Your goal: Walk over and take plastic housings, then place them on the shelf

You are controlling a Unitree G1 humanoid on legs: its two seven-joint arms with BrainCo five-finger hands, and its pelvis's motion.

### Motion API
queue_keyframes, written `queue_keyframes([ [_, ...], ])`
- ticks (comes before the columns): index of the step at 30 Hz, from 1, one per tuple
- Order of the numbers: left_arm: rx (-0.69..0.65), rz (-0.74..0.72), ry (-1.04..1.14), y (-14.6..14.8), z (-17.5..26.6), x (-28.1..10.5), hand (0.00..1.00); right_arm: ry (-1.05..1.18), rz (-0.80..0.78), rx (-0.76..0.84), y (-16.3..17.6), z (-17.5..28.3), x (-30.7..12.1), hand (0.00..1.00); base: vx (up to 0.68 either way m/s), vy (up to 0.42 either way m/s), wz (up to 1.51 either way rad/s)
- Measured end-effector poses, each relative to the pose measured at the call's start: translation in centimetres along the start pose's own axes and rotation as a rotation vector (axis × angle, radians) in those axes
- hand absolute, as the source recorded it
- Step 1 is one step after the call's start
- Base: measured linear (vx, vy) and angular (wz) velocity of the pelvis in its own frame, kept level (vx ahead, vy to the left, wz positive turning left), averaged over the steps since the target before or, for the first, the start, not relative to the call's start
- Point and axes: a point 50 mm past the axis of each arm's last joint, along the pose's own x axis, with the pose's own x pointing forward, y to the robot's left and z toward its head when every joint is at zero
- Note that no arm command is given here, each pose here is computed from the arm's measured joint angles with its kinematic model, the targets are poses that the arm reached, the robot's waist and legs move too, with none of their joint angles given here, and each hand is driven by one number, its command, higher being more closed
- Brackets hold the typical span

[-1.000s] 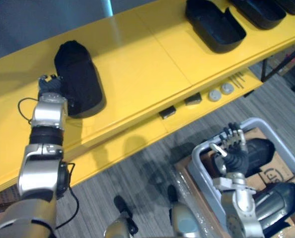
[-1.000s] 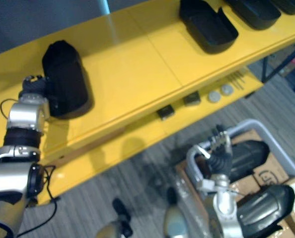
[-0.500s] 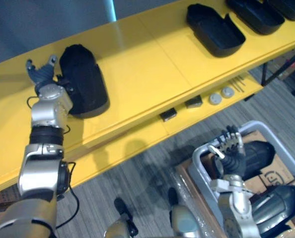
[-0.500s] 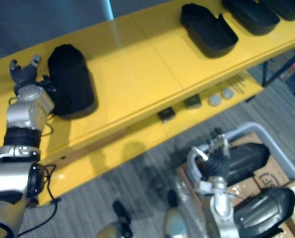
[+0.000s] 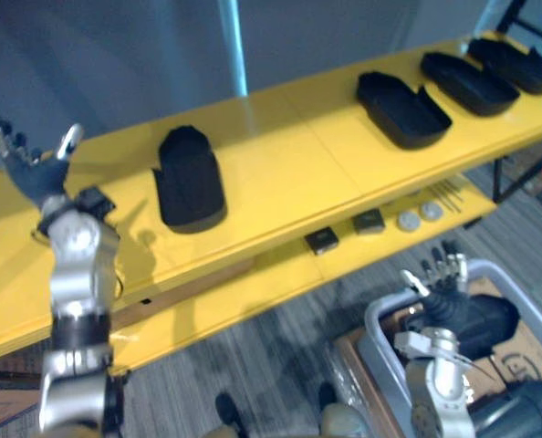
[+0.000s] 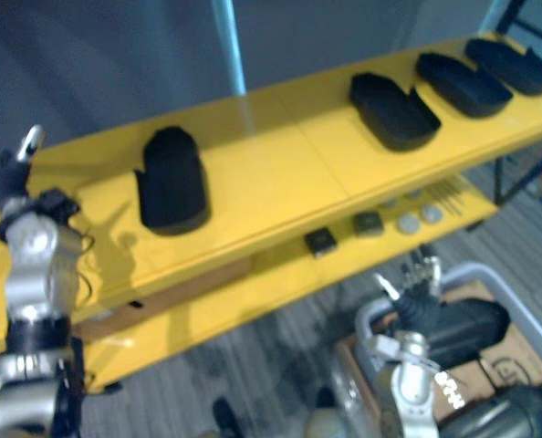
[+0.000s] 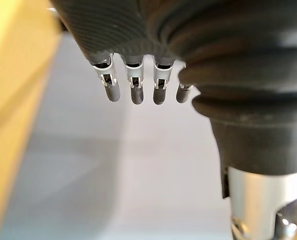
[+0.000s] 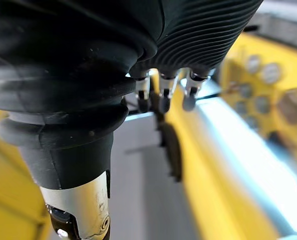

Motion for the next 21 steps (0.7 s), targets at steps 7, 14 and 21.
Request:
queue_keyframes([
  [7,0.199,-0.006,-0.104,4.6,0.9,-5.5,0.0,-0.154,-0.017,-0.003,0.1,2.4,2.3,0.0,-0.06,0.017,0.25],
  [14,0.25,0.041,-0.029,6.5,-0.5,-7.6,0.0,-0.16,-0.029,0.012,0.5,2.7,3.5,0.0,-0.01,0.016,0.05],
  [21,0.208,0.06,-0.008,6.3,-0.7,-8.3,0.0,-0.099,-0.038,0.019,0.4,1.5,2.0,0.0,0.0,0.0,0.0],
])
